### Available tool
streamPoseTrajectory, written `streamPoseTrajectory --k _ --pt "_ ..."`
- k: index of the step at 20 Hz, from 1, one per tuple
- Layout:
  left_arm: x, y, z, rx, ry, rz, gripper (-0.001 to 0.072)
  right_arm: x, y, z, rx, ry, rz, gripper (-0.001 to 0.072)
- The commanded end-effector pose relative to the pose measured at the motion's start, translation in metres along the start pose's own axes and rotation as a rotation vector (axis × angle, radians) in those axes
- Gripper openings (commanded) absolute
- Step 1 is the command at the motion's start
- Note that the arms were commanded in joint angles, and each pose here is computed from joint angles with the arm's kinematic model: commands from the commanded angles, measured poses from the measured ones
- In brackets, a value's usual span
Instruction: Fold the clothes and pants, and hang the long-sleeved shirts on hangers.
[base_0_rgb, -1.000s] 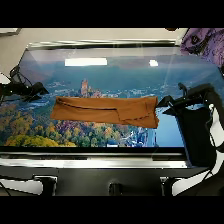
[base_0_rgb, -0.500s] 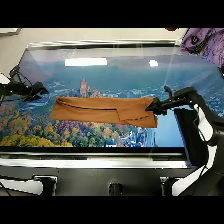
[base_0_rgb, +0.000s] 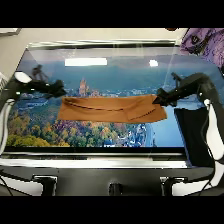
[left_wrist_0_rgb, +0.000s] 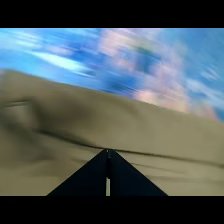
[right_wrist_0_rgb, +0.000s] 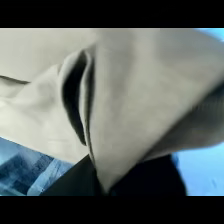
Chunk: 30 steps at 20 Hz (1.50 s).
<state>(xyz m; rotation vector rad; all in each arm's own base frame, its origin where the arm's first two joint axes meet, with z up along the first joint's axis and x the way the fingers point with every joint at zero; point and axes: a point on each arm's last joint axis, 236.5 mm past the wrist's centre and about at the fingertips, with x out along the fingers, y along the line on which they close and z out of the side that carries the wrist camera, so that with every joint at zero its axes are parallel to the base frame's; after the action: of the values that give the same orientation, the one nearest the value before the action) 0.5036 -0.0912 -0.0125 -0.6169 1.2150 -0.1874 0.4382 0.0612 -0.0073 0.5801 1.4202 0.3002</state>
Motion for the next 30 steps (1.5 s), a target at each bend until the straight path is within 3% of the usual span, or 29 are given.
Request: streamPoseTrajectory --k 1,8,16,26,30 --pt "0.055 -0.080 -0.047 0.065 0.082 -0.116 0.0013 -0.052 0.009 -0.001 0.040 -0.098 -0.096 0.0033" --pt "0.143 -0.230 -0.164 0.044 0.135 -0.349 0.0012 -0.103 0.005 -0.022 0.037 -0.134 -0.229 0.0034" --pt "0.196 -0.304 -0.250 0.040 0.235 -0.437 0.0012 -0.158 0.024 -0.004 -0.031 -0.250 -0.283 0.0034" --pt "0.207 -0.332 -0.260 0.036 0.337 -0.489 0.0010 -0.177 0.028 -0.006 -0.009 -0.274 -0.308 0.0034" --pt "0.163 -0.277 -0.198 0.166 0.347 -0.354 0.0009 -0.170 0.049 -0.006 0.046 -0.277 -0.222 0.0033"
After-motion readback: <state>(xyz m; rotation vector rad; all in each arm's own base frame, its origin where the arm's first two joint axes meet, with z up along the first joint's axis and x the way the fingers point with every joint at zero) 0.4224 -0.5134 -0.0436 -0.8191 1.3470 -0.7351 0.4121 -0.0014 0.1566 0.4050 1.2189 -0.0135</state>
